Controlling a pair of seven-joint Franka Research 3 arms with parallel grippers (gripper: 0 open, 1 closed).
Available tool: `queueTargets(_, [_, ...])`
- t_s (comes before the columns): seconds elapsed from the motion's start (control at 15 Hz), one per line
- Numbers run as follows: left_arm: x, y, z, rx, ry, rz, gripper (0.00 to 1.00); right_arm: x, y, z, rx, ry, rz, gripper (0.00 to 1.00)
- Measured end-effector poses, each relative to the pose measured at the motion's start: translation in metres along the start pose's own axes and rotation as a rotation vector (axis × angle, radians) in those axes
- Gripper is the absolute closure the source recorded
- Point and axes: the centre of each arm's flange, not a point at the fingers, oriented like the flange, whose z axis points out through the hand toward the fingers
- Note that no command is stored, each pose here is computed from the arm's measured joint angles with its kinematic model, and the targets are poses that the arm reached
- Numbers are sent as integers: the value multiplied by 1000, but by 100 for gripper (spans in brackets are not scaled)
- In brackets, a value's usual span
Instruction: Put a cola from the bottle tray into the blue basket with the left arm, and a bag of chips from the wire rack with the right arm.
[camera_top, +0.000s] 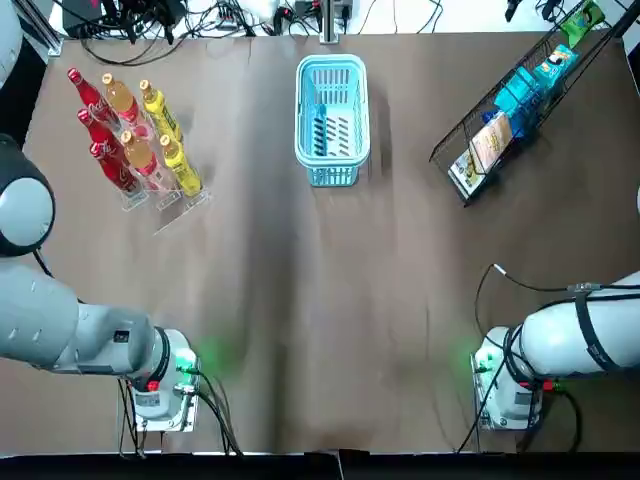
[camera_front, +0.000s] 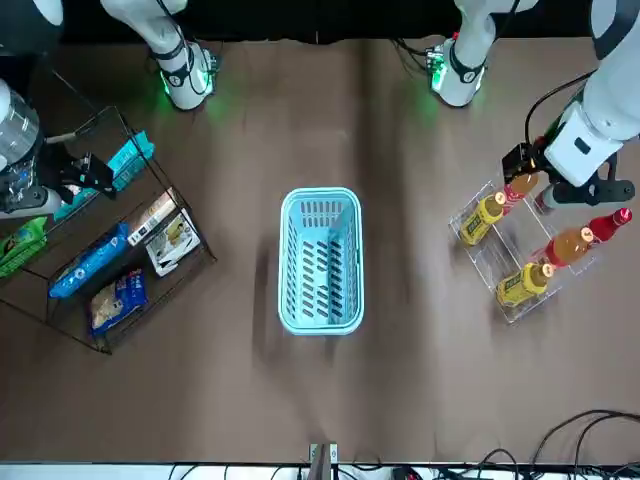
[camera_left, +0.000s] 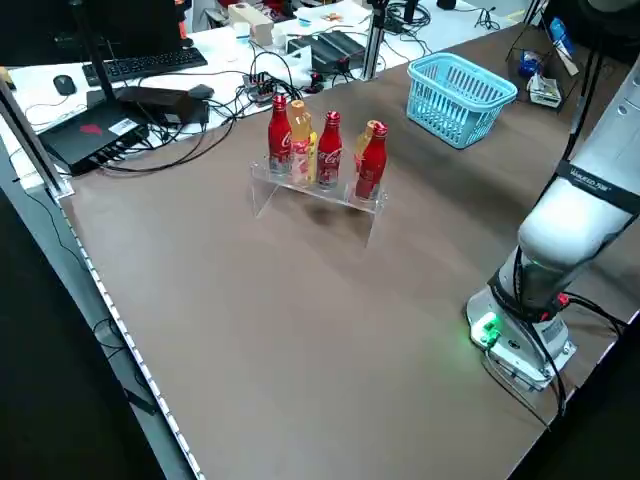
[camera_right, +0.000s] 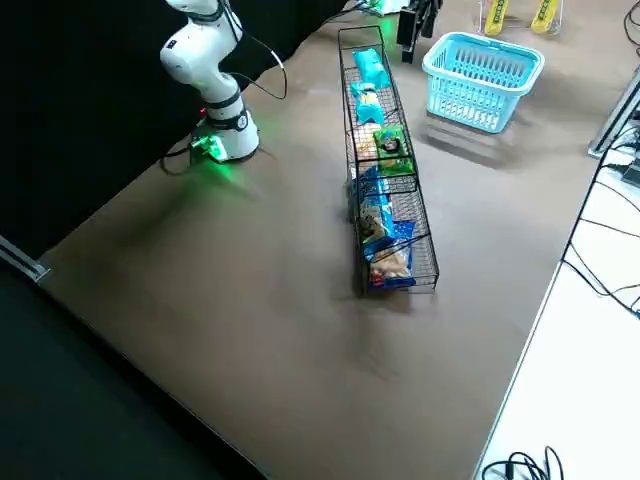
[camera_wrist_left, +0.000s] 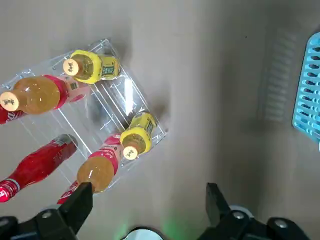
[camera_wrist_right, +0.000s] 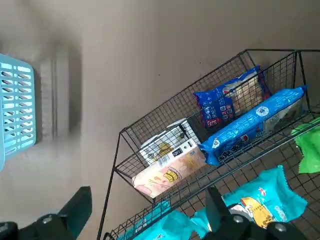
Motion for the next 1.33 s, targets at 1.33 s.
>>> queueTargets(1.33, [29,-121,65,-16,-25,-41,0,-19,35,22,-134,-224,-245,0])
